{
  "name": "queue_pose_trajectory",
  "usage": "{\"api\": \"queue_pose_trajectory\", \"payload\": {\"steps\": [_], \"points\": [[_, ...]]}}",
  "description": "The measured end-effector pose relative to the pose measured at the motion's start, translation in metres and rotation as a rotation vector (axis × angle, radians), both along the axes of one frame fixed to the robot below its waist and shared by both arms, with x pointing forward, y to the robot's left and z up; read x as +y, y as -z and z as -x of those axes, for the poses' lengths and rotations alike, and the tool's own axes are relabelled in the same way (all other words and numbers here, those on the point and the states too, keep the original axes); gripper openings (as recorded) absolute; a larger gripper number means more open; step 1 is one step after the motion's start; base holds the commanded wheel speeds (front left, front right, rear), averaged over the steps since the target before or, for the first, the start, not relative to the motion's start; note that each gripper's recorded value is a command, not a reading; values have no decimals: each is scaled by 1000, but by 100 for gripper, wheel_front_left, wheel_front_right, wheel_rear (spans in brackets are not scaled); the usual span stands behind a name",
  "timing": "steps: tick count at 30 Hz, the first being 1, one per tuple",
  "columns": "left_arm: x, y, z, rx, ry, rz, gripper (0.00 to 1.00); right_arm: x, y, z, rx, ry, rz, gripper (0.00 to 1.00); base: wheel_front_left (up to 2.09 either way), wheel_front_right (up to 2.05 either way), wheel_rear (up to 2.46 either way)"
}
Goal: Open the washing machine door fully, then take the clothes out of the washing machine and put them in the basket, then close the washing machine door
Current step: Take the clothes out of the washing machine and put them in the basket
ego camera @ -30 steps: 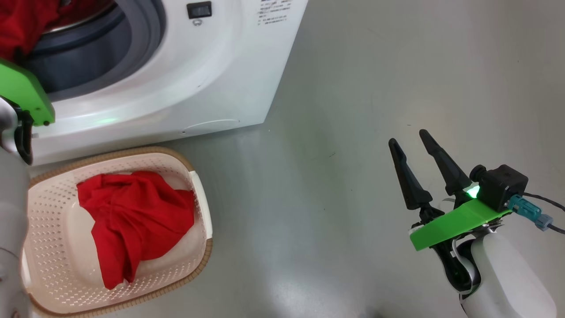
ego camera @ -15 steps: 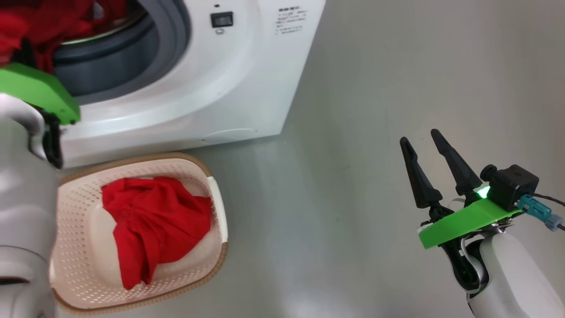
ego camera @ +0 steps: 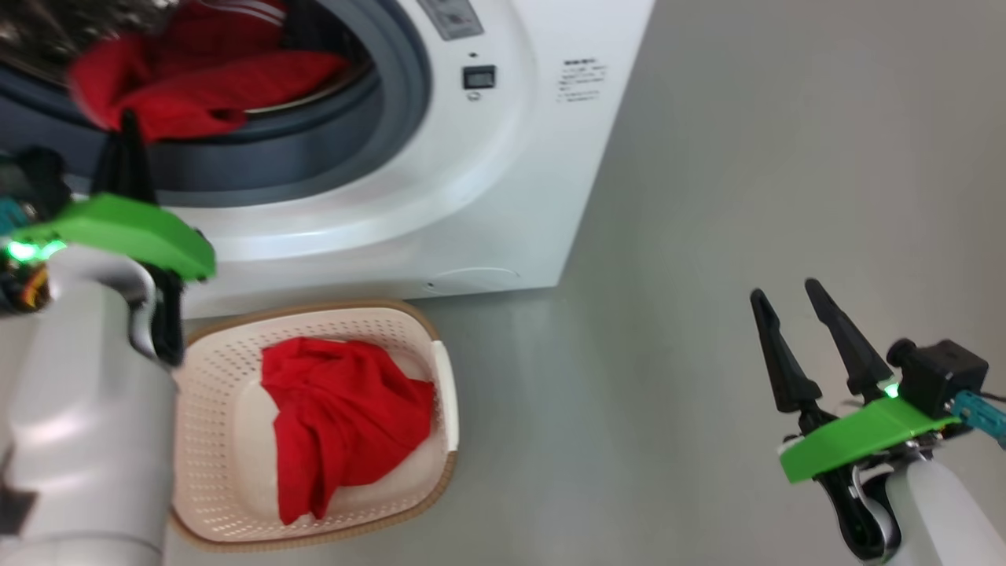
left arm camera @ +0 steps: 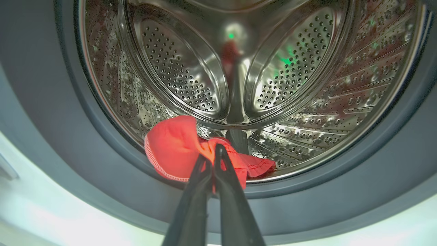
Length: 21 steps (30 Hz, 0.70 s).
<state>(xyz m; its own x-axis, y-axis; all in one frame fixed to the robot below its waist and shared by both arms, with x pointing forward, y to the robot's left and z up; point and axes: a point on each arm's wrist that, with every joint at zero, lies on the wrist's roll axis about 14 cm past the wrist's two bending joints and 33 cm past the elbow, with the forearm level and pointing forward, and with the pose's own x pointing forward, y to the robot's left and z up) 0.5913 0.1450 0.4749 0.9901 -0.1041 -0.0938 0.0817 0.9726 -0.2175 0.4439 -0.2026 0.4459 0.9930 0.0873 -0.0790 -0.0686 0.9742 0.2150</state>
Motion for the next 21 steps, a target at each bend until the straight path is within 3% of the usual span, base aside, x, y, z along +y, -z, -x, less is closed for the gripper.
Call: {"api": "queue_pose_trajectory", "payload": {"steps": [21], "points": [[51, -48, 125, -230, -119, -8, 0, 26, -14, -4, -41, -80, -10, 100, 0, 0, 0]]}}
